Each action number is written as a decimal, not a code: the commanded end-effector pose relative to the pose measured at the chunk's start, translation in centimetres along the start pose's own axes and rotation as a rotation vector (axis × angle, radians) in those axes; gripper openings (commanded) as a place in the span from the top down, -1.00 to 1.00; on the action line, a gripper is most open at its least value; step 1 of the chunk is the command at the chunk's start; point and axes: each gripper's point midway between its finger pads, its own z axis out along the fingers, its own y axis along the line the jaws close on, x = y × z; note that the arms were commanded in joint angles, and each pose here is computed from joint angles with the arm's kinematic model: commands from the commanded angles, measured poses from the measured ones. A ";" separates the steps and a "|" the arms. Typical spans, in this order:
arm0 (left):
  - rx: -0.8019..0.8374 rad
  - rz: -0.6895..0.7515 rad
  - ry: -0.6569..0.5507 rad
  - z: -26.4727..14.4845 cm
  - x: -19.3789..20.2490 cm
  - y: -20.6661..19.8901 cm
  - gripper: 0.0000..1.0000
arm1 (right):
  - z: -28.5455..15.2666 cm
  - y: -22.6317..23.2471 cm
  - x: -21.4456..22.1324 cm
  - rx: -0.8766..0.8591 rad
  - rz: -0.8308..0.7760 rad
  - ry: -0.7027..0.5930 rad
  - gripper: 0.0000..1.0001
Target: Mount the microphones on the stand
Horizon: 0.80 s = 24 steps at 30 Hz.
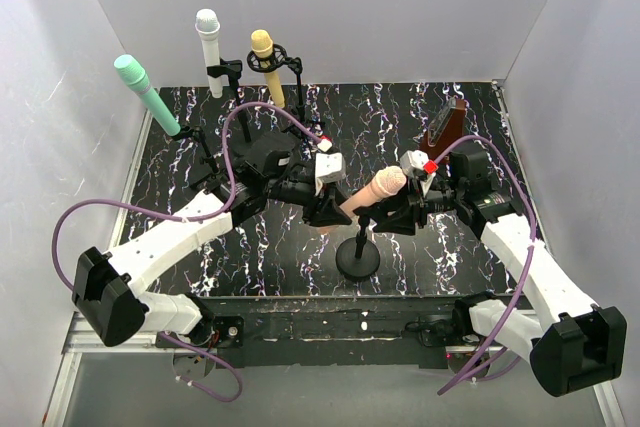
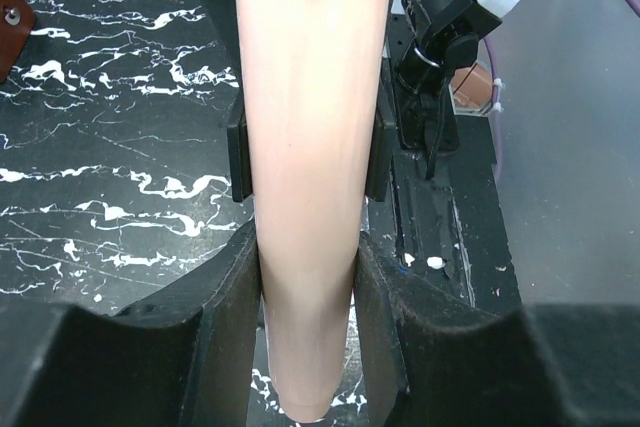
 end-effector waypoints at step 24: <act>-0.173 0.015 -0.040 -2.3 -3.3 0.6 -0.69 | -1.0 1.5 -0.4 -0.039 0.008 -0.048 -0.59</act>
